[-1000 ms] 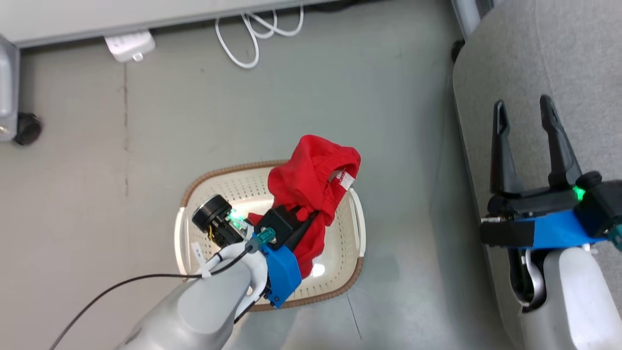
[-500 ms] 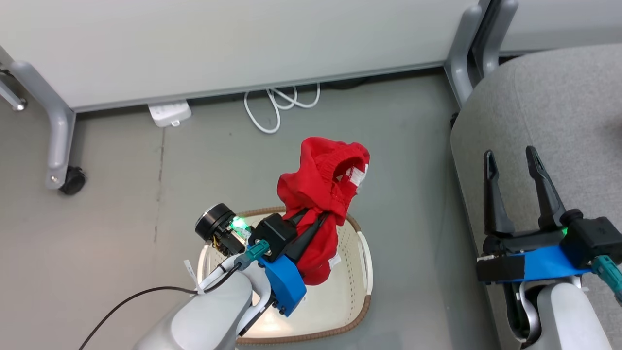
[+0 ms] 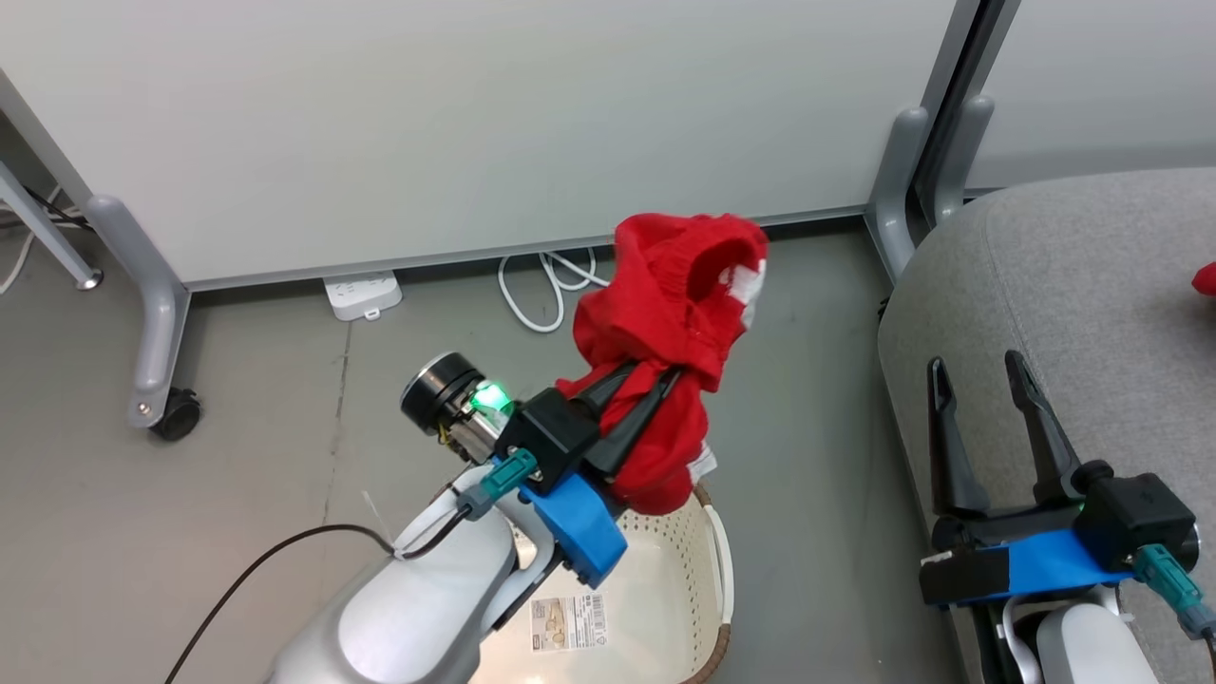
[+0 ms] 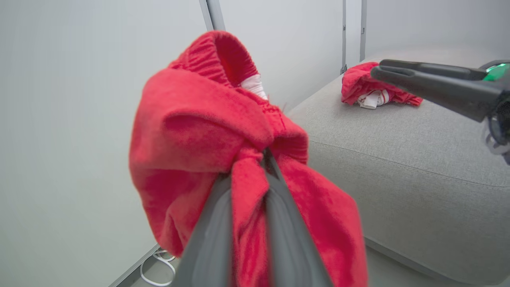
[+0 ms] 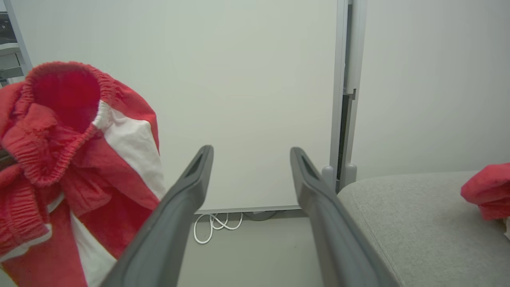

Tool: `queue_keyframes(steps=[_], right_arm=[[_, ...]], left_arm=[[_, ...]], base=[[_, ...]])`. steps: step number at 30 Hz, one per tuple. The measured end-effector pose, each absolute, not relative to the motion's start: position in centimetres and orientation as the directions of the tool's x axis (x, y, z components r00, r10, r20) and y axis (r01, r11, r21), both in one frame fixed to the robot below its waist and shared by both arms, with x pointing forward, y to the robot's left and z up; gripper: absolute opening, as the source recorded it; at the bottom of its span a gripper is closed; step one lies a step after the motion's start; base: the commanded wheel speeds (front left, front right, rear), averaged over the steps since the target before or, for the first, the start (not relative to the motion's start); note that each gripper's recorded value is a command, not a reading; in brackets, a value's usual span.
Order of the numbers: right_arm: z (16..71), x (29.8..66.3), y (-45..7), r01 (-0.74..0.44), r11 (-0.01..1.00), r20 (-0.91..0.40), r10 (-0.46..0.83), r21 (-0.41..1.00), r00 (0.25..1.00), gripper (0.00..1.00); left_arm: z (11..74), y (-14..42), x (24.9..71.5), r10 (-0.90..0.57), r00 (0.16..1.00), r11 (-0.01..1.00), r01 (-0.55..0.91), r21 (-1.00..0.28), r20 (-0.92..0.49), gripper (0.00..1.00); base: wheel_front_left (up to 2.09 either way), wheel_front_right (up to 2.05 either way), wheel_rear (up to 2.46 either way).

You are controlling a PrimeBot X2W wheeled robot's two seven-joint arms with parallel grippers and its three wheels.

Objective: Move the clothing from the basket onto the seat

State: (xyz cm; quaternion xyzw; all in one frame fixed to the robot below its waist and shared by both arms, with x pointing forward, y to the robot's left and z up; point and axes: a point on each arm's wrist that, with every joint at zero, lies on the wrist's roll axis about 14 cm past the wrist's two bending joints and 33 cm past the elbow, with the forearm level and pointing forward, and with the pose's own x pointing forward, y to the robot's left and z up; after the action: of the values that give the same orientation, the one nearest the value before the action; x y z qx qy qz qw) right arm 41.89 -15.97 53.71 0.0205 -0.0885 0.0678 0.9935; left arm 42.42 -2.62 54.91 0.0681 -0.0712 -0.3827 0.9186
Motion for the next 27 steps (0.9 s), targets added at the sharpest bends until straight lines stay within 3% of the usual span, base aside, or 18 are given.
queue_keyframes(steps=[17,27], right_arm=[[53.4,40.6,-15.0,-0.162,0.986,0.168,0.152,0.047,0.974,1.0],[52.3,40.5,-12.1,-0.26,0.965,0.132,0.256,0.015,0.958,1.0]], left_arm=[[59.5,-4.2,40.3,-0.744,0.64,0.668,0.71,0.225,0.191,0.0],[59.4,-4.2,40.5,-0.744,0.641,0.668,0.711,0.22,0.189,0.0]], base=[[0.0,0.0,0.0],[0.0,0.0,0.0]])
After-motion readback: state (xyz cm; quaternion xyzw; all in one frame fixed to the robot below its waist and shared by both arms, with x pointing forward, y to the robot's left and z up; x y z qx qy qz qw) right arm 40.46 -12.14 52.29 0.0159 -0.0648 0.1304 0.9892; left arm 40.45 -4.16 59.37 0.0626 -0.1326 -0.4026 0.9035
